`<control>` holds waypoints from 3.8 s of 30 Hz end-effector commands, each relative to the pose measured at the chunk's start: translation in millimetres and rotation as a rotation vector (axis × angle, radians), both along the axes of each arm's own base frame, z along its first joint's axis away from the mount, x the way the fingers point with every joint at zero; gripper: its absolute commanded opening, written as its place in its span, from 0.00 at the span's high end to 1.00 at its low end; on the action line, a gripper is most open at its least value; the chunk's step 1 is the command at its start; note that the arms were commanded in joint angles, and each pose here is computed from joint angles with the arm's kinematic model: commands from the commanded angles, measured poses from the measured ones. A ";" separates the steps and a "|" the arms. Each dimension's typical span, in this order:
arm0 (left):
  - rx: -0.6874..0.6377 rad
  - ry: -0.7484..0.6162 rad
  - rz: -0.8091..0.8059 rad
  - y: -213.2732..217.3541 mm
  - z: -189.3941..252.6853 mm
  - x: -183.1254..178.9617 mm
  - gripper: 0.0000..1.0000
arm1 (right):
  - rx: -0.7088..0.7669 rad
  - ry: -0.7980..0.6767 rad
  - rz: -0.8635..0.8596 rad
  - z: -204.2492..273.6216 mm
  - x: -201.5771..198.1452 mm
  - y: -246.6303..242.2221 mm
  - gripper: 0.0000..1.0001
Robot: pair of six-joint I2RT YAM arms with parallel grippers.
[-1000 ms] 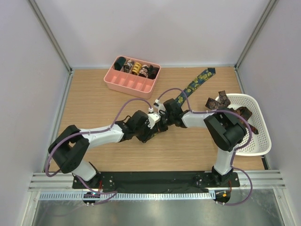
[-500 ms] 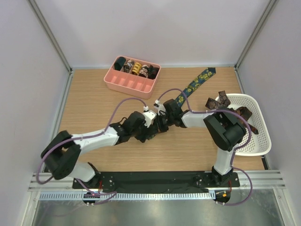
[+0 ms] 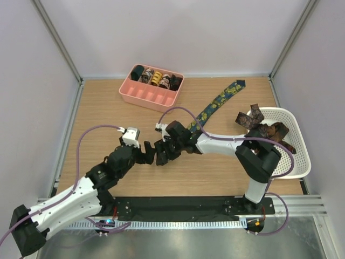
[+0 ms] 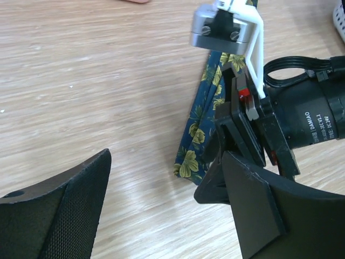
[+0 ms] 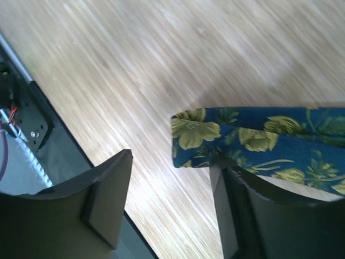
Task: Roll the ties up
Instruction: Flatten the tie, then roll the tie
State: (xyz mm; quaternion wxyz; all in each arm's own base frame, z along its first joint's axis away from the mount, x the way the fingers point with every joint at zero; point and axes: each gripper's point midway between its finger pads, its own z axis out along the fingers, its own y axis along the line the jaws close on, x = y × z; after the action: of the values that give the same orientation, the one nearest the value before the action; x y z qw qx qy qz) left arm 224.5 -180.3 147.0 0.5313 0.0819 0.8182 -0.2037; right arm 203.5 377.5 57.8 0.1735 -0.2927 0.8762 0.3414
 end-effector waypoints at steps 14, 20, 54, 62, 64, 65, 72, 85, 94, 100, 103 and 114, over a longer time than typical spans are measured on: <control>-0.050 0.124 -0.080 -43.4 -2.7 54.2 0.25 | -0.205 -0.158 -0.581 30.2 82.9 -117.5 0.44; -0.045 0.223 -0.149 -77.5 -18.5 87.5 0.34 | -0.302 -0.150 -0.671 0.8 93.8 -148.0 0.63; -0.048 0.598 -0.366 -144.3 -117.5 122.6 0.58 | -0.237 -0.193 -0.724 -21.7 149.7 -108.3 0.77; -0.066 0.612 -0.388 -144.2 -116.0 118.9 0.58 | -0.174 -0.202 -0.737 -15.0 157.4 -98.7 0.77; -0.066 0.615 -0.377 -141.9 -116.9 120.3 0.58 | -0.182 -0.205 -0.742 -13.4 157.7 -99.6 0.77; -0.065 0.615 -0.369 -140.6 -117.1 121.2 0.58 | -0.189 -0.205 -0.739 -13.5 156.9 -100.8 0.77; -0.051 0.593 -0.353 -135.9 -111.0 123.1 0.58 | -0.167 -0.236 -0.758 -2.4 155.0 -110.5 0.77; -0.016 0.421 -0.184 -83.4 -39.7 125.3 0.47 | -0.154 -0.283 -0.630 21.7 128.2 -122.1 0.73; -0.049 0.269 0.007 -18.3 -7.0 76.7 0.42 | -0.057 -0.279 -0.245 40.4 70.2 -52.2 0.72; -0.091 0.194 0.119 21.8 8.9 42.6 0.39 | -0.054 -0.270 -0.144 44.6 57.6 -16.6 0.72; -0.099 0.177 0.147 35.3 9.2 28.1 0.37 | -0.058 -0.258 -0.102 40.8 48.9 -2.8 0.73; -0.096 0.175 0.159 45.9 8.0 13.9 0.37 | -0.083 -0.227 -0.055 10.7 28.9 10.7 0.73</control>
State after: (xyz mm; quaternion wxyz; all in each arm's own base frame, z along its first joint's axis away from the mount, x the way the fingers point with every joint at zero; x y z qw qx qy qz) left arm 238.7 -139.1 155.8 0.4731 -0.0183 0.8545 -0.2138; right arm 231.6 378.9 67.7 0.2592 -0.3049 0.8797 0.2569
